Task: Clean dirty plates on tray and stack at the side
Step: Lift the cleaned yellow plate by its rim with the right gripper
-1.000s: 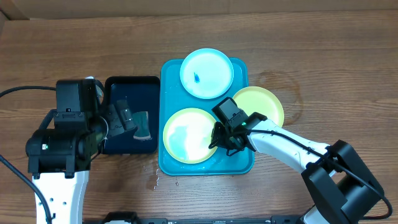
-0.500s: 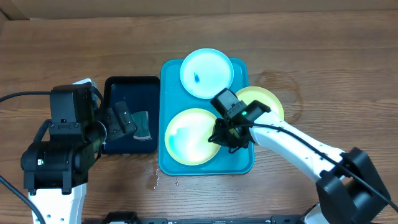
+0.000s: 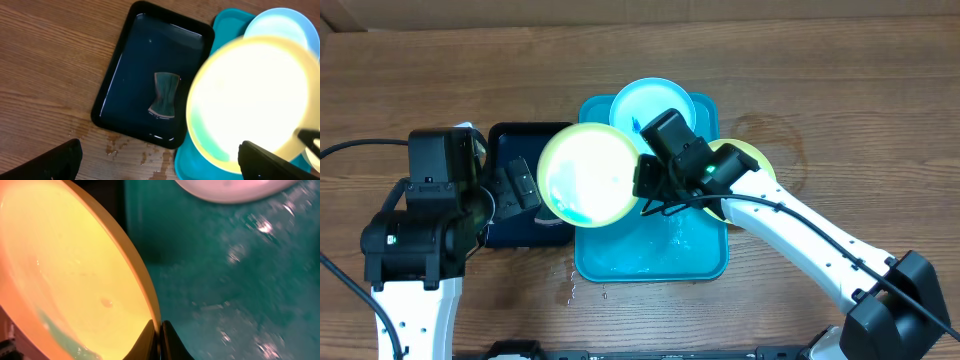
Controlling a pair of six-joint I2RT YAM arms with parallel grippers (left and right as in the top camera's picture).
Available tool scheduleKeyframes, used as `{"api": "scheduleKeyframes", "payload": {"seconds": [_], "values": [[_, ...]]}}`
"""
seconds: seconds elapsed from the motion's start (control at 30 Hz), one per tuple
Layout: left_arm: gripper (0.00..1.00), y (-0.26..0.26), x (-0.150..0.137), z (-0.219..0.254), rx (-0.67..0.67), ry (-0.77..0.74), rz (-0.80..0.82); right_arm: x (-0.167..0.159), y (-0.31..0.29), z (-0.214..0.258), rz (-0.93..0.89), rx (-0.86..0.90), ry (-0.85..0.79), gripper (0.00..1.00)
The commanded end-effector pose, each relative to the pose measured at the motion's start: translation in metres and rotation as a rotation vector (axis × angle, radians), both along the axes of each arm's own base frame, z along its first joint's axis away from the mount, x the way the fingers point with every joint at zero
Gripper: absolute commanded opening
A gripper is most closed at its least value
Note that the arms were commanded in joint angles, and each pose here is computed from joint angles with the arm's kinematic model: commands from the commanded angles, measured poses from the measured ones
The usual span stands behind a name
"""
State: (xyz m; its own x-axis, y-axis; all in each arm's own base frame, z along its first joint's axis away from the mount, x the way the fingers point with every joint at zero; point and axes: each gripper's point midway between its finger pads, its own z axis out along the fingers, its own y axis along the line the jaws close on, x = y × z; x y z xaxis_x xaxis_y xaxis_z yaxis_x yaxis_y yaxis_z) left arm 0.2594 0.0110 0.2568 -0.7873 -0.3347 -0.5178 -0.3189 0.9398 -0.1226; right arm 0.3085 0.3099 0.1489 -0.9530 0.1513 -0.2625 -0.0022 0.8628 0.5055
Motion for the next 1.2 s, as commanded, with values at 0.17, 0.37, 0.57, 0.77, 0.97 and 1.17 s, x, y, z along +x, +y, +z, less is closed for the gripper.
{"api": "scheduleKeyframes", "payload": {"seconds": [0.17,0.37,0.57,0.77,0.97,1.17], "values": [[1.00,0.000,0.004,-0.008,-0.018,0.035,0.018,0.016,0.068,0.010,0.064,0.120,-0.161,0.04],[1.00,0.000,0.007,-0.014,-0.018,0.057,0.018,0.031,0.085,-0.012,0.019,0.068,-0.255,0.04],[1.00,0.000,0.011,-0.021,-0.018,0.087,0.019,0.049,0.083,-0.011,-0.026,-0.021,-0.406,0.04],[1.00,0.000,0.016,-0.031,-0.018,0.124,0.019,0.069,0.068,0.003,-0.044,-0.152,-0.579,0.04],[1.00,0.000,0.019,-0.039,-0.017,0.155,0.019,0.077,0.076,0.039,0.056,-0.284,-0.770,0.04],[1.00,0.000,0.022,-0.048,-0.017,0.189,0.020,0.077,0.098,0.081,0.134,-0.319,-0.959,0.04]]}}
